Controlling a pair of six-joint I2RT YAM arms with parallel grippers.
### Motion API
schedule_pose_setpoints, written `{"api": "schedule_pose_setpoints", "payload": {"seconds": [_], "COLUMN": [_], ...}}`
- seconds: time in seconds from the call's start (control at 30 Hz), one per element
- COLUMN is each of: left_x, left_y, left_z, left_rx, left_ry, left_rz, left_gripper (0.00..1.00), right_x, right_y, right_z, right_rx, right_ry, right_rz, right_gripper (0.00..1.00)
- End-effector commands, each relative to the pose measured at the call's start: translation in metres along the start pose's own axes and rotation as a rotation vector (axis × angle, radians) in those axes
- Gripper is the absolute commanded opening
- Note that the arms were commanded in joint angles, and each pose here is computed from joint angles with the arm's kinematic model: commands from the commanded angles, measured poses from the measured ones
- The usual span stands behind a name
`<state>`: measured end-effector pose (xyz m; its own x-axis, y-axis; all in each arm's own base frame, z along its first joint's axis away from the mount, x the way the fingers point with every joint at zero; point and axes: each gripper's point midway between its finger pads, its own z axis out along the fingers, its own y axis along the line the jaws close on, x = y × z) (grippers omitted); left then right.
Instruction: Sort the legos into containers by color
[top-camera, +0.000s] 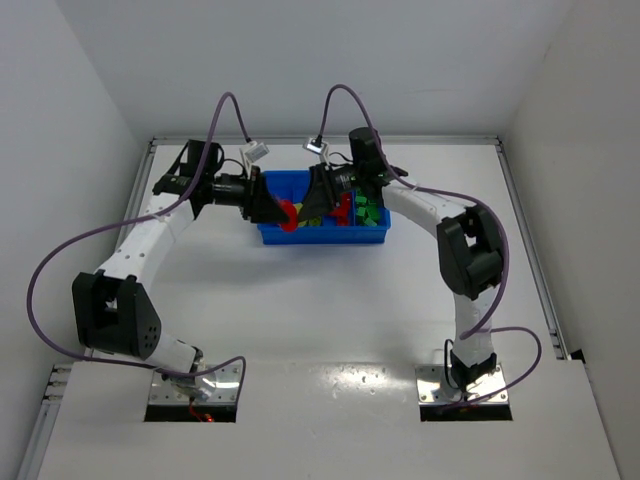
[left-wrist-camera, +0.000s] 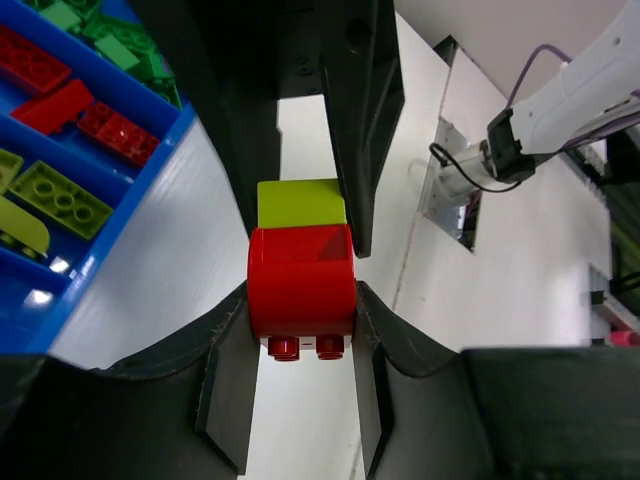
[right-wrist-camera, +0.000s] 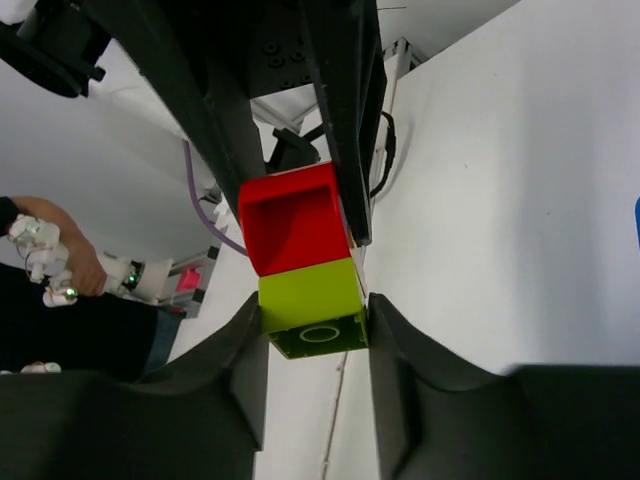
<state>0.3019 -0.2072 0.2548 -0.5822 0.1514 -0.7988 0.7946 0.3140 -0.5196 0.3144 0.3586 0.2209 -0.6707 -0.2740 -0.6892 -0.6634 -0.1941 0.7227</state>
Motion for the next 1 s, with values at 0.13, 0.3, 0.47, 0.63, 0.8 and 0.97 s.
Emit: {"api": "schedule_pose_setpoints", "payload": {"seconds": [0.13, 0.3, 0.47, 0.63, 0.8, 0.97], "left_x": [-0.001, 0.024, 0.039, 0.034, 0.025, 0.019], "left_y": [-0.007, 0.015, 0.024, 0.036, 0.049, 0.051], "left_z": [-0.005, -0.025, -0.035, -0.045, -0.055, -0.056], "left_rx": [0.010, -0.082, -0.187, -0.310, -0.412, -0.424], "left_ry": [-0.024, -0.037, -0.034, -0.035, -0.064, -0.086], "left_rz": [0.042, -0.028, -0.038, -0.005, 0.002, 0.009], "left_gripper": [0.01, 0.01, 0.01, 0.01, 0.01, 0.01], "right_x": [-0.014, -0.025, -0.038, -0.045, -0.032, -0.028], "right_y": [0.008, 0.004, -0.029, -0.102, -0.174, -0.208], "right_z": [-0.016, -0.050, -0.080, -0.079, -0.070, -0.090], "right_rx": [0.034, 0.107, 0.207, 0.542, 0.867, 1.073], "right_ry": [-0.039, -0.101, -0.155, -0.080, 0.036, 0.053], "right_rz": [-0.070, -0.079, -0.080, -0.139, -0.188, -0.200], "right_gripper": [0.03, 0.00, 0.00, 0.00, 0.00, 0.00]}}
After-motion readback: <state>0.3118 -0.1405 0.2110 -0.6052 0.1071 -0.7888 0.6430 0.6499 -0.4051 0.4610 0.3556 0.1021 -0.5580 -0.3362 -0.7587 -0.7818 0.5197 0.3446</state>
